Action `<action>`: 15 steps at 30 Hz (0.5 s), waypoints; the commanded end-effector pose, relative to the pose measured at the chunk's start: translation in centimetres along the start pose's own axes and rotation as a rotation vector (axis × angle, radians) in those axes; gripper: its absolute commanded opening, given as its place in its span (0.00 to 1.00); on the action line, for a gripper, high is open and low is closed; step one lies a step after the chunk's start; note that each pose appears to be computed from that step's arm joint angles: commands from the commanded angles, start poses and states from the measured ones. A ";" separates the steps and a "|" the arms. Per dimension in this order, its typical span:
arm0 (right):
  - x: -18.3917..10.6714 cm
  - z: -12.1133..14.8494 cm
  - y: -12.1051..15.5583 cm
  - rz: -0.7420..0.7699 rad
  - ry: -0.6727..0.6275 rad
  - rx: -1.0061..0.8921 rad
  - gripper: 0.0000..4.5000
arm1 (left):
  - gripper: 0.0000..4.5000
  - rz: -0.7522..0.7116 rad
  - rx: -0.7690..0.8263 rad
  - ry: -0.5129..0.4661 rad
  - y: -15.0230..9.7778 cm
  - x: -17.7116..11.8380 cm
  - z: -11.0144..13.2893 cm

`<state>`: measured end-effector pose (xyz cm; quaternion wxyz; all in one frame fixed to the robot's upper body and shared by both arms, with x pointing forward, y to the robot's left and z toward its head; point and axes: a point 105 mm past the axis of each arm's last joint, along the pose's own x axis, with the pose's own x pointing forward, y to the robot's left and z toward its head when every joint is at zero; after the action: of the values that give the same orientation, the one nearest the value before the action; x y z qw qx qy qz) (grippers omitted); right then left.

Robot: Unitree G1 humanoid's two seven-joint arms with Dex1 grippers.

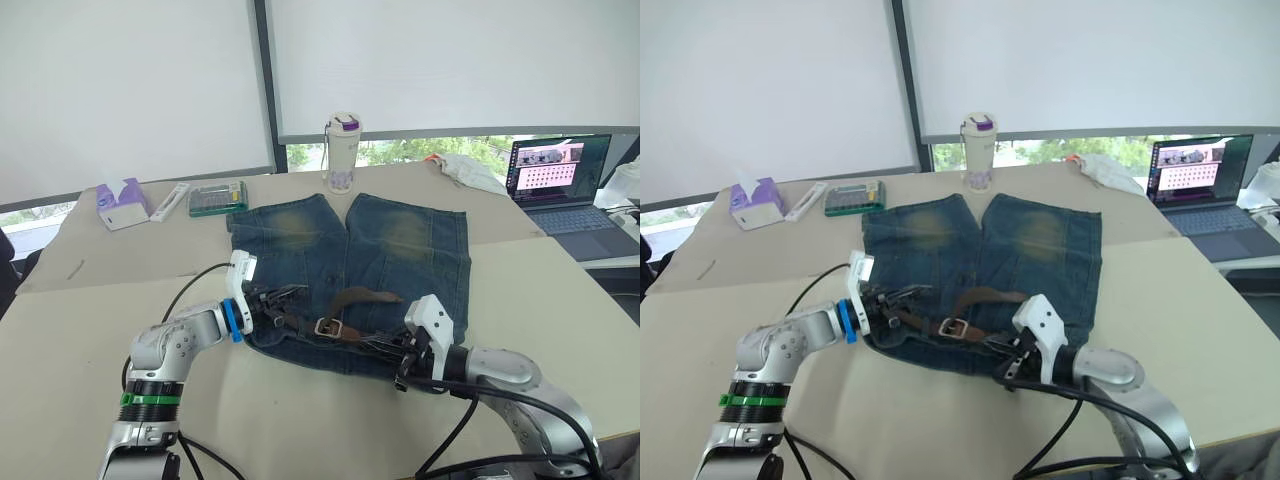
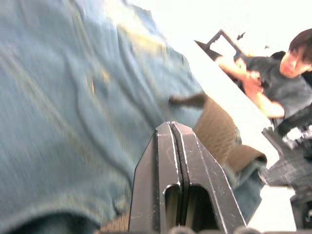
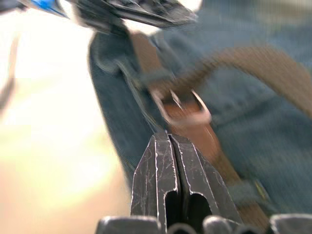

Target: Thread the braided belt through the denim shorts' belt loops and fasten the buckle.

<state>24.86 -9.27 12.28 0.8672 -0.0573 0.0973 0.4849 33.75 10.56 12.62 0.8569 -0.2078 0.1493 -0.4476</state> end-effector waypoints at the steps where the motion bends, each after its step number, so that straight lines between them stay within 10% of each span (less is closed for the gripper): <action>1: -0.3 1.5 0.5 -0.017 -0.045 -0.034 0.00 | 0.01 -0.036 0.056 0.009 -1.0 1.2 0.3; 15: -0.9 -0.7 -0.4 -0.135 0.071 -0.066 0.00 | 0.01 -0.013 0.368 0.390 0.6 2.4 -10.0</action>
<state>24.69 -10.29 10.56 0.8863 -0.1063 0.1344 0.4303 31.80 5.79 7.02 0.8374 -0.0051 0.1793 -0.5164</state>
